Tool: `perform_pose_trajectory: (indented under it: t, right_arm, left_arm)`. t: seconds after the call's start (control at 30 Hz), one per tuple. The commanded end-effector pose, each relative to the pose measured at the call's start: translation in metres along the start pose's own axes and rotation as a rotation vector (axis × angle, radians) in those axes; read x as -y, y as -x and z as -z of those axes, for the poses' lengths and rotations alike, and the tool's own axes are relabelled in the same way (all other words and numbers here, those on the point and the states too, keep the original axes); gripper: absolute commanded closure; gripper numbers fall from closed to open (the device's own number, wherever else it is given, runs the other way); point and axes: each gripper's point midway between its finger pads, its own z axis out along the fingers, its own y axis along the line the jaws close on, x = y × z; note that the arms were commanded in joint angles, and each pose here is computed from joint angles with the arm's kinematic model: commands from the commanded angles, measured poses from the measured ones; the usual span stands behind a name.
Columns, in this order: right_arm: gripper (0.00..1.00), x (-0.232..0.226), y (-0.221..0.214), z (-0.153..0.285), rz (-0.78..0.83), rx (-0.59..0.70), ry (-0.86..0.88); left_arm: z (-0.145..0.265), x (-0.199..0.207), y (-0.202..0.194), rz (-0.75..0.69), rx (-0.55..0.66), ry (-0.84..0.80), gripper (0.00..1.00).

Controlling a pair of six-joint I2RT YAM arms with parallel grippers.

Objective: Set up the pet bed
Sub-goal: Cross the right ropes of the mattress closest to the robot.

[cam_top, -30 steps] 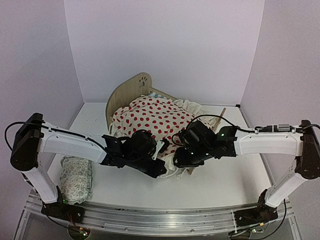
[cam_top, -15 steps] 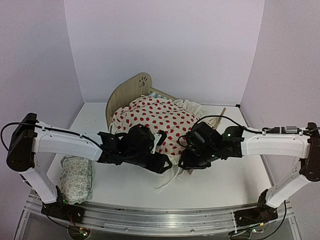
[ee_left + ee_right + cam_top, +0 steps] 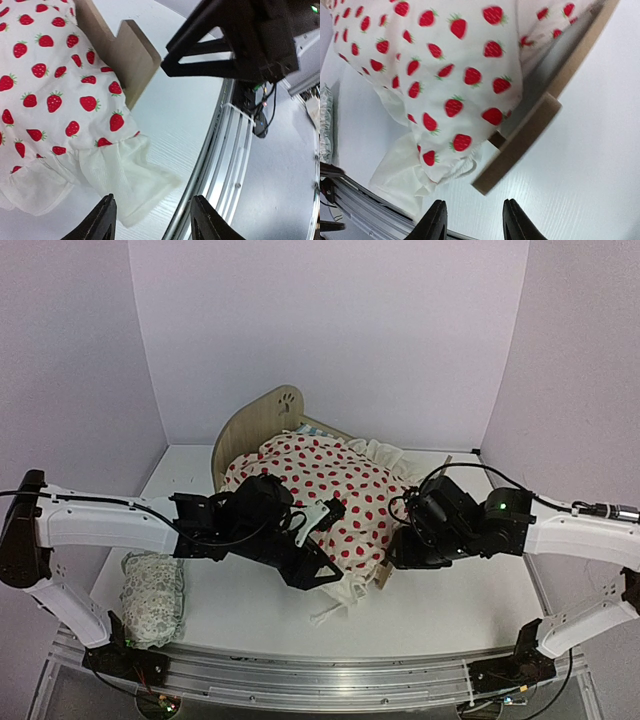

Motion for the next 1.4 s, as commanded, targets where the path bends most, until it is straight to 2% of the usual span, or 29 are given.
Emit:
perform_pose_trajectory:
  t: [0.0, 0.13, 0.27, 0.43, 0.63, 0.73, 0.87, 1.03, 1.1, 1.27, 1.33, 1.37]
  right_arm:
    - [0.61, 0.035, -0.039, -0.005, -0.094, -0.063, -0.094]
    - [0.62, 0.035, -0.063, -0.018, -0.052, -0.073, -0.133]
    - [0.62, 0.033, -0.07, -0.036, -0.045, -0.023, -0.142]
    - [0.62, 0.032, -0.063, -0.045, -0.066, 0.031, -0.15]
    - [0.62, 0.037, -0.054, -0.043, -0.073, 0.085, -0.177]
    - [0.63, 0.044, -0.052, -0.039, -0.102, 0.114, -0.183]
    - [0.63, 0.051, -0.053, -0.035, -0.124, 0.128, -0.179]
    - [0.63, 0.054, -0.056, -0.035, -0.119, 0.121, -0.181]
    - [0.63, 0.054, -0.057, -0.036, -0.119, 0.117, -0.182]
    - [0.63, 0.052, -0.059, -0.039, -0.111, 0.097, -0.182]
    - [0.63, 0.053, -0.061, -0.04, -0.109, 0.091, -0.189]
    - [0.63, 0.053, -0.062, -0.042, -0.107, 0.087, -0.194]
  left_arm:
    - [0.015, 0.018, -0.034, -0.105, -0.112, -0.093, 0.48]
    - [0.011, 0.012, -0.062, -0.099, -0.198, -0.084, 0.49]
    - [0.004, 0.012, -0.08, -0.088, -0.252, -0.097, 0.49]
    - [-0.011, 0.017, -0.069, -0.166, -0.235, -0.059, 0.43]
    - [-0.051, -0.024, -0.065, -0.177, -0.249, 0.152, 0.39]
    - [-0.065, -0.041, -0.051, -0.209, -0.214, 0.243, 0.38]
    - [-0.082, -0.051, -0.039, -0.252, -0.154, 0.291, 0.36]
    - [-0.102, -0.066, -0.033, -0.287, -0.149, 0.346, 0.38]
    - [-0.108, -0.076, -0.032, -0.274, -0.151, 0.377, 0.45]
    - [-0.112, -0.084, -0.019, -0.275, -0.121, 0.4, 0.91]
    - [-0.11, -0.081, -0.012, -0.285, -0.114, 0.391, 1.0]
    - [-0.108, -0.079, -0.007, -0.288, -0.11, 0.39, 1.0]
